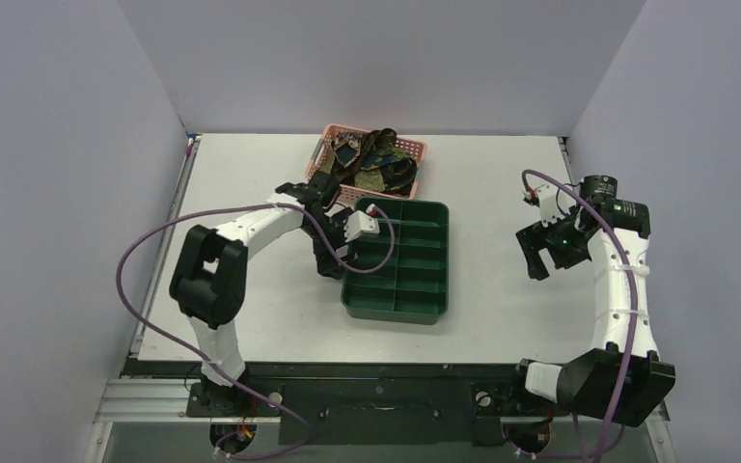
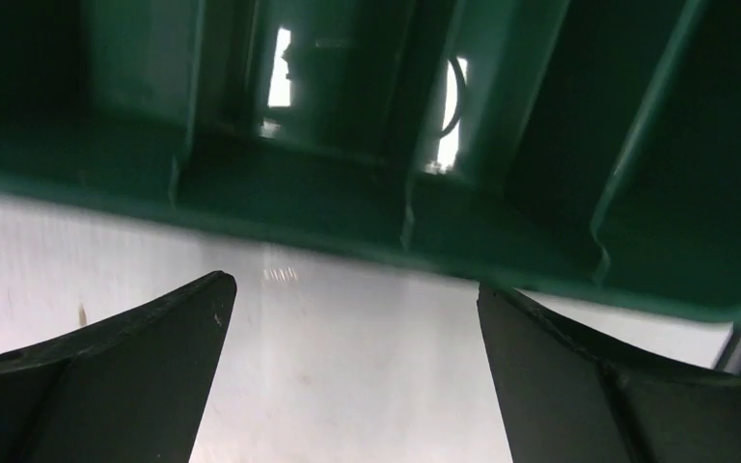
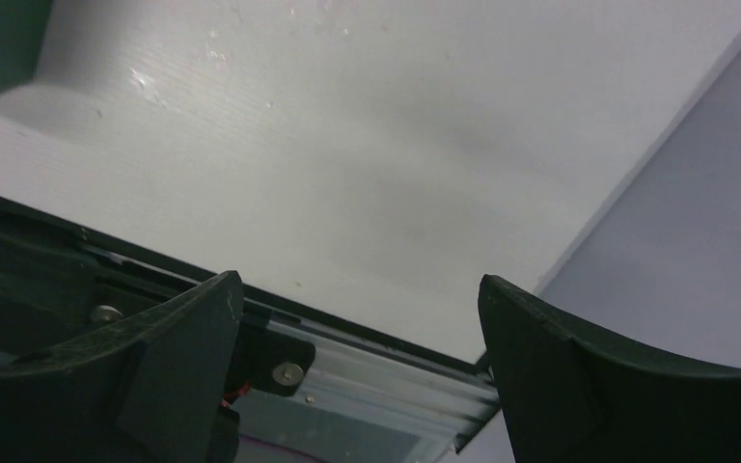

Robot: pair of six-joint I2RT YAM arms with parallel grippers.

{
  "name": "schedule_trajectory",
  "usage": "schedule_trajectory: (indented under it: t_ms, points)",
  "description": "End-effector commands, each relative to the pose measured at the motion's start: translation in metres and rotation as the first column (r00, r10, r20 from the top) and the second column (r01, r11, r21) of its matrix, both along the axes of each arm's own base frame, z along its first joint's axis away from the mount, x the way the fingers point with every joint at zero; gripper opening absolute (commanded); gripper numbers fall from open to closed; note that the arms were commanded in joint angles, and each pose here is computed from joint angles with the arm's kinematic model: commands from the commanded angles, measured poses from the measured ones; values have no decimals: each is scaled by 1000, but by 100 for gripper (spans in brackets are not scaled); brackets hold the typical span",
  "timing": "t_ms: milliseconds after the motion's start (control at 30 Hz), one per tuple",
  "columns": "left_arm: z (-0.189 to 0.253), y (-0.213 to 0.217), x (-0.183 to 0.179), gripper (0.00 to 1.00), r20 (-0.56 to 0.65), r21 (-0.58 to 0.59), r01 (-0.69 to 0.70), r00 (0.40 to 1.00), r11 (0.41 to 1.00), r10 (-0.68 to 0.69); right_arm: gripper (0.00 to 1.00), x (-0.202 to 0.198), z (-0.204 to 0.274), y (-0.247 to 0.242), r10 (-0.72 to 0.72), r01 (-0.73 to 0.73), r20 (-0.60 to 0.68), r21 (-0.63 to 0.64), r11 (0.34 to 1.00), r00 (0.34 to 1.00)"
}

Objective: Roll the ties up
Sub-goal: Move the storage box to the corner of the board.

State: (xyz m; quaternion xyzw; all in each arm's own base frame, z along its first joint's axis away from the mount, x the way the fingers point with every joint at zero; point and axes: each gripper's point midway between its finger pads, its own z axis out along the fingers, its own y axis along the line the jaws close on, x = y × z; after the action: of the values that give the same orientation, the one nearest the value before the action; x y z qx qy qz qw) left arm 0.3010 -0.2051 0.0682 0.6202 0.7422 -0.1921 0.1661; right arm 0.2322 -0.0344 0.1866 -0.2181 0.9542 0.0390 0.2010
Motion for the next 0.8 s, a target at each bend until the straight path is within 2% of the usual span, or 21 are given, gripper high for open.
schedule_trajectory:
  t_ms: [0,133,200,300,333,467,600,700,733,767]
  points:
    - [12,-58,14,97,4,-104,111,994,988,-111,87,-44,11,-26,95,-105,-60,-186,977,994]
    - [16,-118,15,97,5,-180,146,989,973,-148,87,-80,10,-38,90,-138,-190,-255,957,978]
    - [16,-148,18,97,3,-221,141,990,965,-144,87,-93,13,-39,100,-158,-216,-271,949,971]
    - [9,-188,24,97,-3,-274,117,992,954,-122,87,-103,16,-37,118,-175,-205,-287,942,972]
    - [16,-200,33,97,31,-305,121,993,945,-117,87,-104,17,-37,125,-182,-203,-290,940,971]
    - [9,-233,54,97,49,-360,54,998,931,-39,87,-107,15,-28,180,-232,-193,-300,925,965]
    - [31,-245,73,97,47,-409,-26,998,912,49,84,-113,0,0,305,-352,-209,-250,902,929]
    - [53,-234,73,97,11,-456,-76,996,887,91,80,-129,-26,27,461,-513,-273,-168,842,844]
    - [71,-227,77,97,11,-485,-96,993,869,116,76,-135,-34,39,518,-569,-291,-124,813,804]
    - [68,-220,71,97,-20,-485,-111,993,868,115,74,-138,-38,44,541,-589,-298,-99,802,786]
